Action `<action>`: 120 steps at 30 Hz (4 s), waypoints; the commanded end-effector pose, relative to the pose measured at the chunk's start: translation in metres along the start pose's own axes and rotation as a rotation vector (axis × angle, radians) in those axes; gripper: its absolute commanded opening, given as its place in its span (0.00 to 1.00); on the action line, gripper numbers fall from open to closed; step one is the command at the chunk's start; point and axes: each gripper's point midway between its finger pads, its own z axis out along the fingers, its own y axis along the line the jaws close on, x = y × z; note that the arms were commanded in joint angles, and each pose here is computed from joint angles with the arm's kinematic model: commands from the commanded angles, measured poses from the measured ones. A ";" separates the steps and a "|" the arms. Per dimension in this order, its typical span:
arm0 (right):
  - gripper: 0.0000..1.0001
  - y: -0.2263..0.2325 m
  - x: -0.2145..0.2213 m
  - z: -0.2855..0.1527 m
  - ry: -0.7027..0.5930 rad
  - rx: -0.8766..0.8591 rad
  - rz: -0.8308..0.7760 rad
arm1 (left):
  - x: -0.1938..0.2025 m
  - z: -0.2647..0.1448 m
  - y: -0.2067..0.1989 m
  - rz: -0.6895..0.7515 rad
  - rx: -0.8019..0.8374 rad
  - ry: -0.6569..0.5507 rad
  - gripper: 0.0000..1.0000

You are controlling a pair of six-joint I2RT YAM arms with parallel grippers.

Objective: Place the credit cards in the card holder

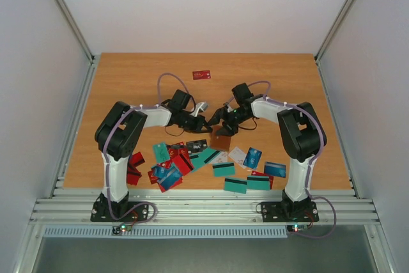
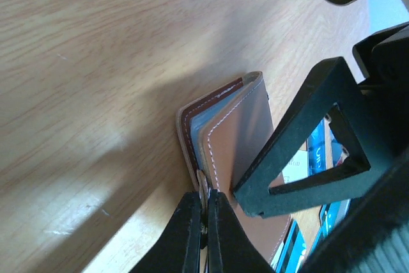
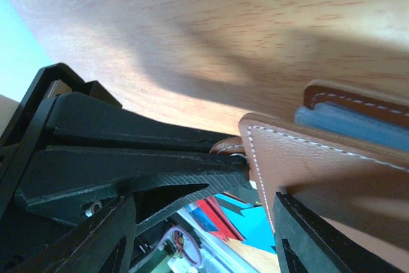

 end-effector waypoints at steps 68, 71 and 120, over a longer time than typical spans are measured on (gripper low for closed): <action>0.58 -0.017 0.017 -0.051 -0.023 0.119 -0.092 | 0.017 0.017 -0.040 0.070 0.082 0.123 0.05; 0.58 -0.028 0.020 -0.045 -0.012 0.121 -0.069 | 0.018 0.022 -0.042 0.081 0.090 0.138 0.05; 0.56 -0.073 0.003 -0.035 0.028 0.073 -0.036 | -0.001 -0.005 -0.037 0.199 0.058 0.141 0.24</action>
